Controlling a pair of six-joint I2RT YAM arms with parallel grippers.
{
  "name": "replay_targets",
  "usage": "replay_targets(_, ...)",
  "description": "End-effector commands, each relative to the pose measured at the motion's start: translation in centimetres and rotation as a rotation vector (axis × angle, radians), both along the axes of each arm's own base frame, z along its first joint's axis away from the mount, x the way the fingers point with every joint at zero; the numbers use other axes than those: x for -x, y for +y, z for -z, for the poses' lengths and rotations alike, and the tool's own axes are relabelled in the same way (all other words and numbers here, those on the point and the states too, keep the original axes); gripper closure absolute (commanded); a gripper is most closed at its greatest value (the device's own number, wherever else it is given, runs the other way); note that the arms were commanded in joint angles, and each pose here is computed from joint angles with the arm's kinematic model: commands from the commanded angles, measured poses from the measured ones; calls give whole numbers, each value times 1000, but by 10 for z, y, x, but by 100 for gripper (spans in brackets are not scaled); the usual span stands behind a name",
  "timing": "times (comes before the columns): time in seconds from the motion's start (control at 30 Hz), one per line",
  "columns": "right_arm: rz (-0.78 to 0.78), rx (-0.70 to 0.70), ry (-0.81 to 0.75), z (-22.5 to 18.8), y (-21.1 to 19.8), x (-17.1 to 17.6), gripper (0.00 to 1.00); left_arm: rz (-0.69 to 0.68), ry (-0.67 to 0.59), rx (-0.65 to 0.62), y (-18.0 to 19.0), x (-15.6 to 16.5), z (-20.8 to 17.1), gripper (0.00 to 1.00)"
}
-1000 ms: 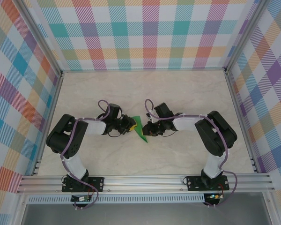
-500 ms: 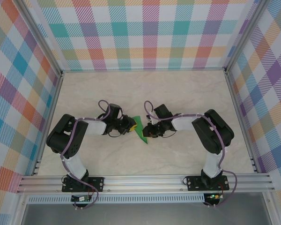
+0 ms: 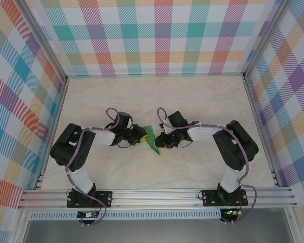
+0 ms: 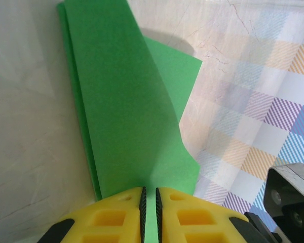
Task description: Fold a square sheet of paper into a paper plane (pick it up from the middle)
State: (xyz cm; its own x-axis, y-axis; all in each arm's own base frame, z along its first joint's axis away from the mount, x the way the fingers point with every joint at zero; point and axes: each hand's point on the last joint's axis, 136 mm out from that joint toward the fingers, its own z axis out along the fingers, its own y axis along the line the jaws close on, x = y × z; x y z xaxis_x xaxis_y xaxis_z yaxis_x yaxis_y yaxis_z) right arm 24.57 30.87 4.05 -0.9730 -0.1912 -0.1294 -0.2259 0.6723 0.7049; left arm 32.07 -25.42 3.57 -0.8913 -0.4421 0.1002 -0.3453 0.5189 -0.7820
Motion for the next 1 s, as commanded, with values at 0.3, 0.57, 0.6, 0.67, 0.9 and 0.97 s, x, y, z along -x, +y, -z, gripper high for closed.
replay_targets(0.3, -48, 5, 3, 2, 3, 5, 86, 31, -41, 52, -12, 0, -22, 84)
replay_targets(0.57, -71, 20, -9, 4, 6, 8, 87, 35, -47, 68, -12, 9, -30, 83)
replay_targets(0.6, -75, 20, -11, 4, 7, 7, 87, 36, -47, 69, -12, 11, -31, 83)
replay_targets(0.67, -78, 27, -16, 5, 7, 8, 87, 39, -43, 66, -12, 14, -30, 82)
replay_targets(0.9, -99, 38, -25, 7, 11, 11, 89, 38, -37, 64, -9, 21, -29, 82)
replay_targets(0.97, -103, 43, -28, 9, 11, 11, 89, 35, -37, 63, -9, 21, -30, 82)
